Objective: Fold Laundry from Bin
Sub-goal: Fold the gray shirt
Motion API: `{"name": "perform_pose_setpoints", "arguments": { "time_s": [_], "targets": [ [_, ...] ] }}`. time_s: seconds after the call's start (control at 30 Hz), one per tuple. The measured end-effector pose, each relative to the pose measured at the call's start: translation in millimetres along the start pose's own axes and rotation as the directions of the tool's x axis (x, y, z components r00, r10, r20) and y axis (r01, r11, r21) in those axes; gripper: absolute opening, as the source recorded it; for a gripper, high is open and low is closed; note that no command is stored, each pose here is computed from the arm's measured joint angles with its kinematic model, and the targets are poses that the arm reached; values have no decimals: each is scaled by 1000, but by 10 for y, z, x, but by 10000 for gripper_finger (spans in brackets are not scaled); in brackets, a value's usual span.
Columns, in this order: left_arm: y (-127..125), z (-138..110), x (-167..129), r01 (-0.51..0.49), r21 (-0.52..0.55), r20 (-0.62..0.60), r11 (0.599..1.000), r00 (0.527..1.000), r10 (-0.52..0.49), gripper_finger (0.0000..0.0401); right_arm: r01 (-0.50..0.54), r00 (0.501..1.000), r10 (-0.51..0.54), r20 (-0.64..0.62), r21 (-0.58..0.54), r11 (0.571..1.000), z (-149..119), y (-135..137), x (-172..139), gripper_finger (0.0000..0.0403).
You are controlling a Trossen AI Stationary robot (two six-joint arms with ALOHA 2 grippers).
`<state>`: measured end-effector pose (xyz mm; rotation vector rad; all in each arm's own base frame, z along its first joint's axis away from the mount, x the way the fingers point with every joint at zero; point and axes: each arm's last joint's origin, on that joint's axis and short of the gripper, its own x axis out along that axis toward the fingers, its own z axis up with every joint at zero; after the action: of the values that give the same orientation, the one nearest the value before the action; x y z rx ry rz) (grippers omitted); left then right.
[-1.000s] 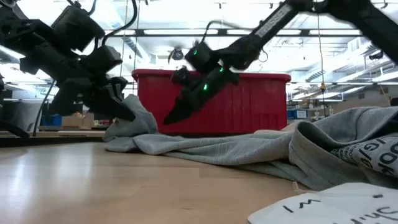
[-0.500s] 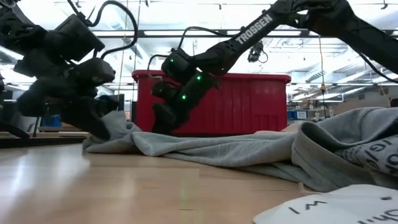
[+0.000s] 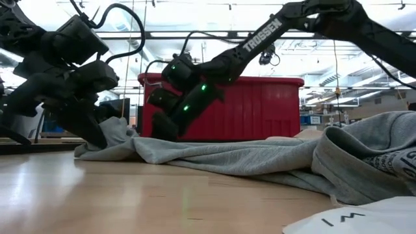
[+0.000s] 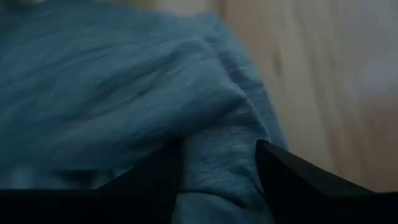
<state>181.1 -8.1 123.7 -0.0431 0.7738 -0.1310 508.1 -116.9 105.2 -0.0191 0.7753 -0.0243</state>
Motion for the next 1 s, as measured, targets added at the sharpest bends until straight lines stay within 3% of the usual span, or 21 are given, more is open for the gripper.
{"name": "perform_pose_setpoints", "arguments": {
  "time_s": [0.2,0.37,0.4,0.53,0.67,0.8,0.93,1.0],
  "targets": [
    [-30,-26,2,33,-73,-27,997,999,-35,14,-13,1000,13,28,-8,1000,1,-1,29,166],
    [-31,-37,1,32,-89,-40,996,999,-36,14,-34,999,36,29,-60,998,3,45,37,31],
    [-31,-37,-4,31,-85,-40,996,999,-34,14,-43,998,46,31,-74,996,6,41,30,20],
    [-20,-34,-39,-4,-70,-34,998,999,2,14,-46,999,47,3,-78,996,73,57,-105,22],
    [-16,29,-141,-54,-35,34,998,998,55,14,-47,999,49,8,-161,986,305,104,-452,15],
    [6,231,-373,-227,6,123,974,967,224,14,-49,998,55,22,-242,969,513,153,-808,15],
    [42,459,-738,-492,2,151,870,861,487,14,-42,996,65,59,-327,944,643,145,-1062,15],
    [45,544,-924,-564,-14,145,826,816,559,14,-33,989,82,123,-358,933,733,50,-1207,15]
  ]
}}
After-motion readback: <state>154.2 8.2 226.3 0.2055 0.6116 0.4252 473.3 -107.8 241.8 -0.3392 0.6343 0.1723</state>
